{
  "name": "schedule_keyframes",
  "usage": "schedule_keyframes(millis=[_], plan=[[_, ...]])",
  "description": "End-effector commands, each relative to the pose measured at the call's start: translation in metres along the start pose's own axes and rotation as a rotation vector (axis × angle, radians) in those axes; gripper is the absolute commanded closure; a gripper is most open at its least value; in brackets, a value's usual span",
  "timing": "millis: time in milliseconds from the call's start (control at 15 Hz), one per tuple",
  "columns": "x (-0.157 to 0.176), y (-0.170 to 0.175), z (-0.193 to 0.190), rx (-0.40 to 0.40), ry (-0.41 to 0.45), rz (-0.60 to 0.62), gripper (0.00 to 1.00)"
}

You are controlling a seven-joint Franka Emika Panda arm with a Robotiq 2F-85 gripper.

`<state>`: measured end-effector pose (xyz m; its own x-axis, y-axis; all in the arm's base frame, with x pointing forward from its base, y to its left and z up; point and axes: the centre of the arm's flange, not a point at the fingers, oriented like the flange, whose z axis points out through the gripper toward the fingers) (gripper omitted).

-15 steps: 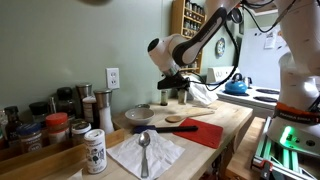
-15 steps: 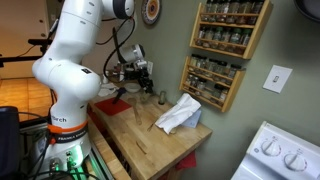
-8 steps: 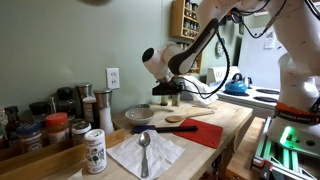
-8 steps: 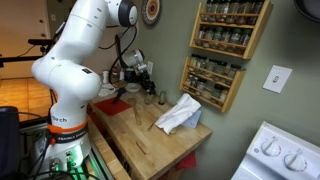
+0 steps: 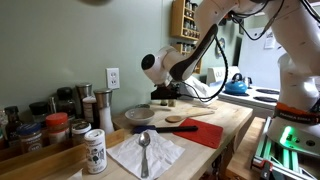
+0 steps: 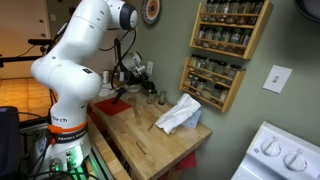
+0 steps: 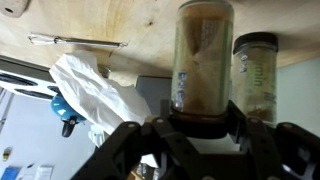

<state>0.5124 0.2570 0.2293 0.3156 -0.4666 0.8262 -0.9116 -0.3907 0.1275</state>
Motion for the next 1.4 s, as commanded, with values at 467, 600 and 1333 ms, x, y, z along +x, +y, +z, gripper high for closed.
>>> schedule_keyframes(millis=[467,600,1333], plan=[[-0.027,0.014,0.01,0.211,0.065,-0.075,0.7],[-0.028,0.017,0.009,0.233,0.066,-0.091,0.68],[0.0,0.041,-0.006,0.311,0.071,-0.145,0.0]])
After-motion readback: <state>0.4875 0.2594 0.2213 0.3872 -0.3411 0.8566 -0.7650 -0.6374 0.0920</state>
